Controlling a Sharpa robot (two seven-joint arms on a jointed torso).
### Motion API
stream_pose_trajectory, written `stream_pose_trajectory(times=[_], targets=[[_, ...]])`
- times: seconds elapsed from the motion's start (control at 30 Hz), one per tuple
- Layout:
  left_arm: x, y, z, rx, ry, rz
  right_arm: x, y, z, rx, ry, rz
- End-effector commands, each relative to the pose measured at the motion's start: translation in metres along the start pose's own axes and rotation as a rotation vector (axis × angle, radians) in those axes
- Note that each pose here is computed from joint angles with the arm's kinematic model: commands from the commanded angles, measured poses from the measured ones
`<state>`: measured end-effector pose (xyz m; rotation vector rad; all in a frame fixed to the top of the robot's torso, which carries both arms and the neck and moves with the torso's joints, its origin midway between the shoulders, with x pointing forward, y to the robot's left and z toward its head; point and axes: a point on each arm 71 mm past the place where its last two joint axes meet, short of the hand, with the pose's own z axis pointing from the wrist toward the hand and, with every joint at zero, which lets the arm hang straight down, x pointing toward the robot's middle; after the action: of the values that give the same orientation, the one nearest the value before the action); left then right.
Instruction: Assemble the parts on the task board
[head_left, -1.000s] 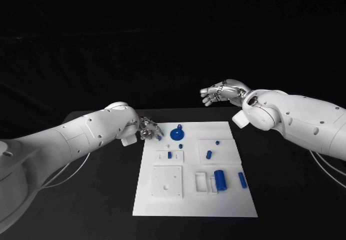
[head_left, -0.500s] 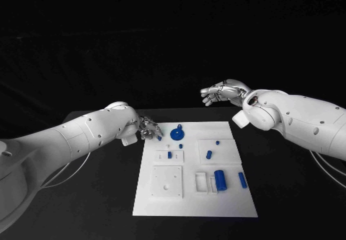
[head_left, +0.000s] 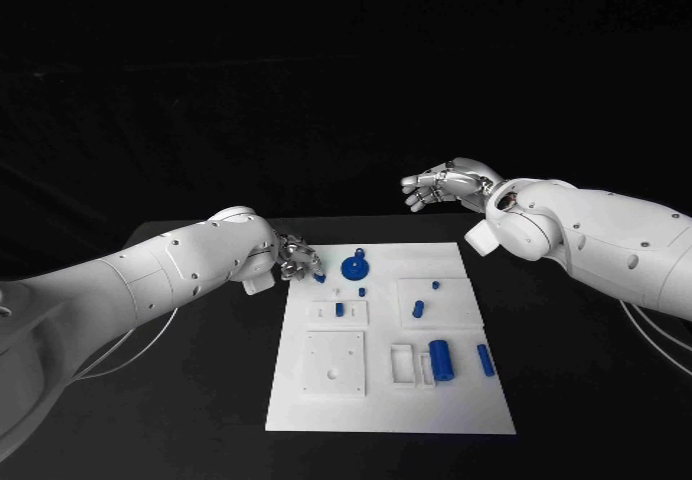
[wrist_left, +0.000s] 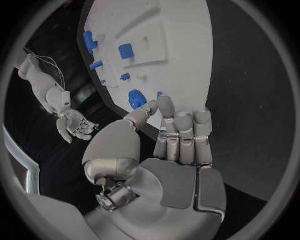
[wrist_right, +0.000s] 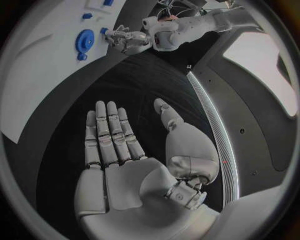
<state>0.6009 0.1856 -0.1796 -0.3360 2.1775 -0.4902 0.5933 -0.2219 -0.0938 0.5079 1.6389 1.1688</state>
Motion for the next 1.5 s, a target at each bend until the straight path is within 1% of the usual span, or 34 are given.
stream_pose_trajectory(times=[0.03, 0.23, 0.33, 0.43, 0.57, 0.63, 0.7, 0.83, 0.97, 1.2, 1.33, 1.43, 1.5], targets=[[0.0018, 0.0016, -0.0008, -0.006, -0.031, -0.019, 0.001, 0.001, 0.0, -0.011, 0.009, 0.006], [0.004, 0.0006, -0.0045, 0.009, -0.044, -0.042, 0.001, 0.0, -0.001, -0.011, 0.008, 0.007], [0.0056, 0.0018, -0.0091, 0.02, -0.054, -0.07, 0.0, 0.0, -0.001, -0.01, 0.006, 0.008], [0.0077, 0.0035, -0.0148, 0.027, -0.063, -0.077, -0.001, -0.001, -0.002, -0.008, 0.003, 0.008], [0.0105, 0.0067, -0.025, 0.035, -0.083, -0.091, -0.003, -0.002, -0.004, -0.005, -0.001, 0.008], [0.0113, 0.0082, -0.0317, 0.041, -0.104, -0.103, -0.005, -0.002, -0.004, -0.004, -0.004, 0.007], [0.0129, 0.0088, -0.0374, 0.047, -0.112, -0.109, -0.006, -0.003, -0.005, -0.002, -0.007, 0.007], [0.0145, 0.0088, -0.045, 0.057, -0.124, -0.116, -0.007, -0.004, -0.006, 0.0, -0.011, 0.006], [0.0202, 0.0071, -0.0531, 0.073, -0.126, -0.114, -0.007, -0.004, -0.005, 0.0, -0.012, 0.005], [0.0278, 0.0058, -0.0593, 0.078, -0.142, -0.097, -0.006, -0.005, -0.005, 0.001, -0.012, 0.002], [0.0349, 0.0075, -0.062, 0.076, -0.138, -0.083, -0.006, -0.005, -0.006, 0.001, -0.013, 0.002], [0.0401, 0.0065, -0.0631, 0.082, -0.144, -0.066, -0.007, -0.005, -0.006, 0.001, -0.015, 0.001], [0.0451, 0.0065, -0.0629, 0.086, -0.136, -0.056, -0.007, -0.005, -0.006, 0.001, -0.015, 0.001]])
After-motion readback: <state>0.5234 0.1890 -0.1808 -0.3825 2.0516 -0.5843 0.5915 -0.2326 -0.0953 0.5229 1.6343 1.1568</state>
